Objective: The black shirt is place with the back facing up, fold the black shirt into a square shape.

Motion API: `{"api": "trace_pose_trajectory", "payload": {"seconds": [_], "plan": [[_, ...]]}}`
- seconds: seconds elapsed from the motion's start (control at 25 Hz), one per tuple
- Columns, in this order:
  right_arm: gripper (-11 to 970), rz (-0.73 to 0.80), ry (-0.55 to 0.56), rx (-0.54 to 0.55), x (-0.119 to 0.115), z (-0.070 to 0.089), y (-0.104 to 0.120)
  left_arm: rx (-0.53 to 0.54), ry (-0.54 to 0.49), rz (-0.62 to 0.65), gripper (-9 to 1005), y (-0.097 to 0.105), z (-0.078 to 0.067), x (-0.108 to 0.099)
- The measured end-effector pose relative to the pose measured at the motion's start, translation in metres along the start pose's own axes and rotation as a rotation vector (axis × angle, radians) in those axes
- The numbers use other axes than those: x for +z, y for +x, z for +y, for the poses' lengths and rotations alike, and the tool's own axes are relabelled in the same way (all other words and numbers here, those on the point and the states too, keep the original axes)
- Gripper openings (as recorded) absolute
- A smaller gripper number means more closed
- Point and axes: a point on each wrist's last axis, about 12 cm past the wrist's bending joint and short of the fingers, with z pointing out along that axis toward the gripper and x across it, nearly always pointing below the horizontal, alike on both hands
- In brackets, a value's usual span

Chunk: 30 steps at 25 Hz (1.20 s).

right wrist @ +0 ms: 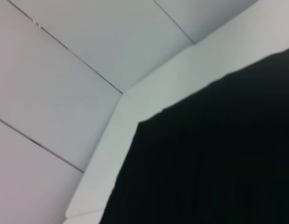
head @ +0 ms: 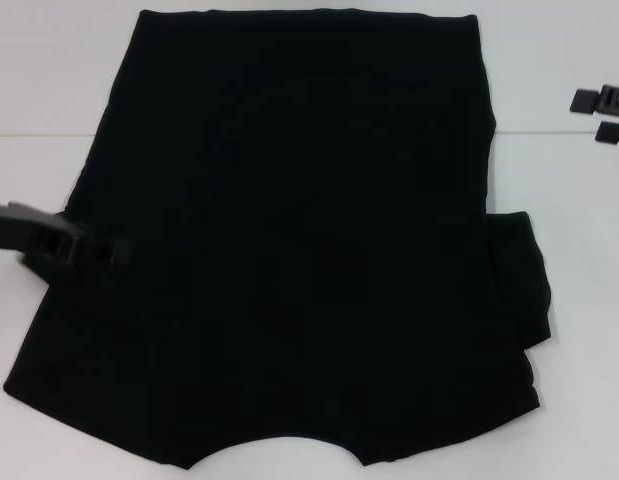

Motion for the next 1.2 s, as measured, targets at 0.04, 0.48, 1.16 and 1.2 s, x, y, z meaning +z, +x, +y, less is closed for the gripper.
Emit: {"api": "trace_pose_trajectory", "payload": {"seconds": [0.04,0.48,1.16,1.2], "plan": [[859,0.010,0.007,-0.001,-0.001,-0.001,0.001,-0.038,0.011,0.001,436,0.002,0.003,0.000],[856,0.042,0.004,0.013,-0.006,-0.001,0.001,-0.575,0.059,-0.021,645,0.013,0.029,-0.009],[851,0.048,0.008,0.027,-0.010,-0.006,0.006,-0.888,0.007,-0.094,645,0.067,0.050,0.013],[850,0.048,0.008,0.027,-0.010,-0.006,0.006,-0.898,0.002,-0.100,645,0.068,0.050,0.015]]}}
